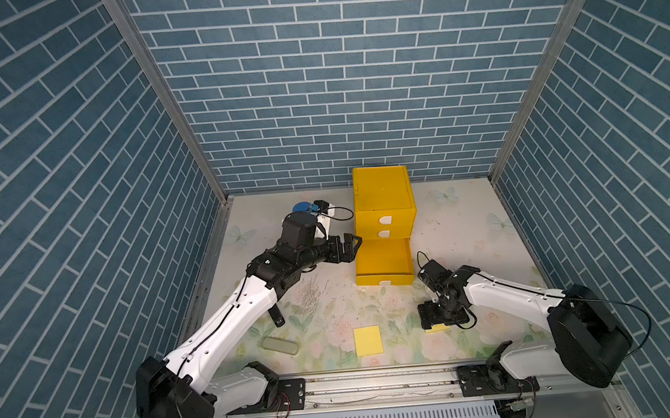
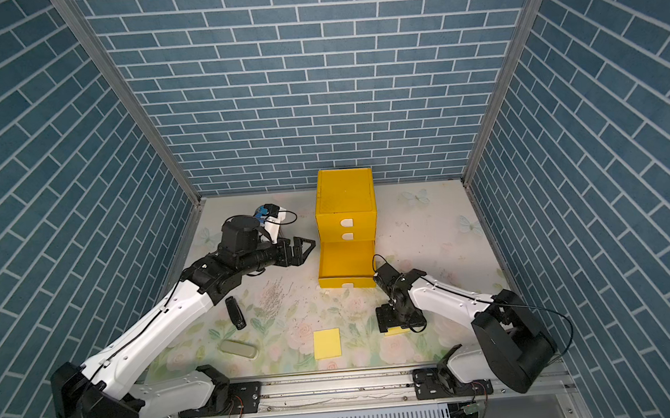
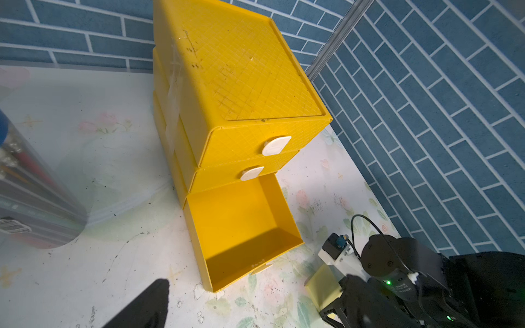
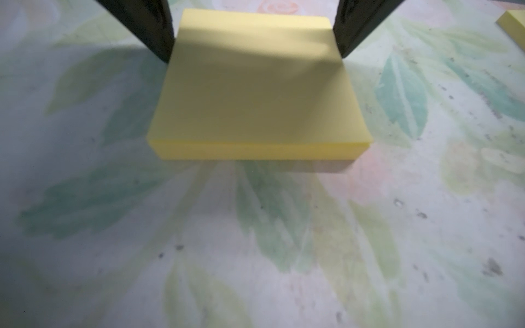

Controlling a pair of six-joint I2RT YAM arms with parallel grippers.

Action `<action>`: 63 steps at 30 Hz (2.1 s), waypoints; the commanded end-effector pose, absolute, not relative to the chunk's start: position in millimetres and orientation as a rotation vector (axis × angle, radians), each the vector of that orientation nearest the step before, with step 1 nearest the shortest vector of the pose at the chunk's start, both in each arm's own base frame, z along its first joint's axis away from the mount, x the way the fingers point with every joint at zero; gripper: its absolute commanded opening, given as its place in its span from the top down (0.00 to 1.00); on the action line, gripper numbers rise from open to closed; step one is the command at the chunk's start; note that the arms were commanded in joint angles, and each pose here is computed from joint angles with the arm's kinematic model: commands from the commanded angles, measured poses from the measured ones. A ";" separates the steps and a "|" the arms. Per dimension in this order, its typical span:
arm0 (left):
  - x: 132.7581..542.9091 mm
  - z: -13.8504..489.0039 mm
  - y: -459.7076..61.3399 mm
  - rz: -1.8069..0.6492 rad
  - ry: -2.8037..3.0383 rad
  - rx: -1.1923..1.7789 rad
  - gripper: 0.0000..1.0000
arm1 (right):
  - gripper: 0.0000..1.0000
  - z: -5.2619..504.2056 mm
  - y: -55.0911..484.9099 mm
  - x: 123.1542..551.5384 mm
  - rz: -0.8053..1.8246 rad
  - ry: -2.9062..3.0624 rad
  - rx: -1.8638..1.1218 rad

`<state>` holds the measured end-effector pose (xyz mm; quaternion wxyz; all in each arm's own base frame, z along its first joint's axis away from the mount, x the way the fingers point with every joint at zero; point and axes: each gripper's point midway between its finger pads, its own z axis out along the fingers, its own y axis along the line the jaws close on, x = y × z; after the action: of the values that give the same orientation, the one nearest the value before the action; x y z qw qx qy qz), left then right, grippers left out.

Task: Please put the sticky notes in the drawer by color
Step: Pick up the sticky notes from the center of the board, then place the sticky notes in the drawer.

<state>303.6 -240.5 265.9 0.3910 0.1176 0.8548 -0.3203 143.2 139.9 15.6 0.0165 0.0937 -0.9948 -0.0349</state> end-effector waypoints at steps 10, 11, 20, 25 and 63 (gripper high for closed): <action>289.3 243.6 -242.6 -0.864 2.190 0.285 0.00 | 0.23 2.1 143.6 146.0 -0.016 -3.088 0.367; 286.7 239.4 -242.3 -0.870 2.195 0.287 0.00 | 0.25 3.4 146.1 147.1 -0.030 -3.091 0.371; 265.5 210.9 -237.4 -0.919 2.243 0.281 0.00 | 0.27 83.8 176.0 182.5 -0.242 -3.276 0.388; 259.5 202.9 -241.9 -0.993 2.241 0.263 0.00 | 0.26 123.6 206.4 206.1 -0.394 -3.324 0.496; 163.6 80.8 -231.9 -0.399 2.622 0.394 0.00 | 0.15 64.2 247.8 326.0 -0.127 -3.368 0.514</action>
<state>170.5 -247.4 97.1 0.2374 0.1540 0.9390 -0.1955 316.3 250.2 62.6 -0.1145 0.1450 -0.9816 -0.0479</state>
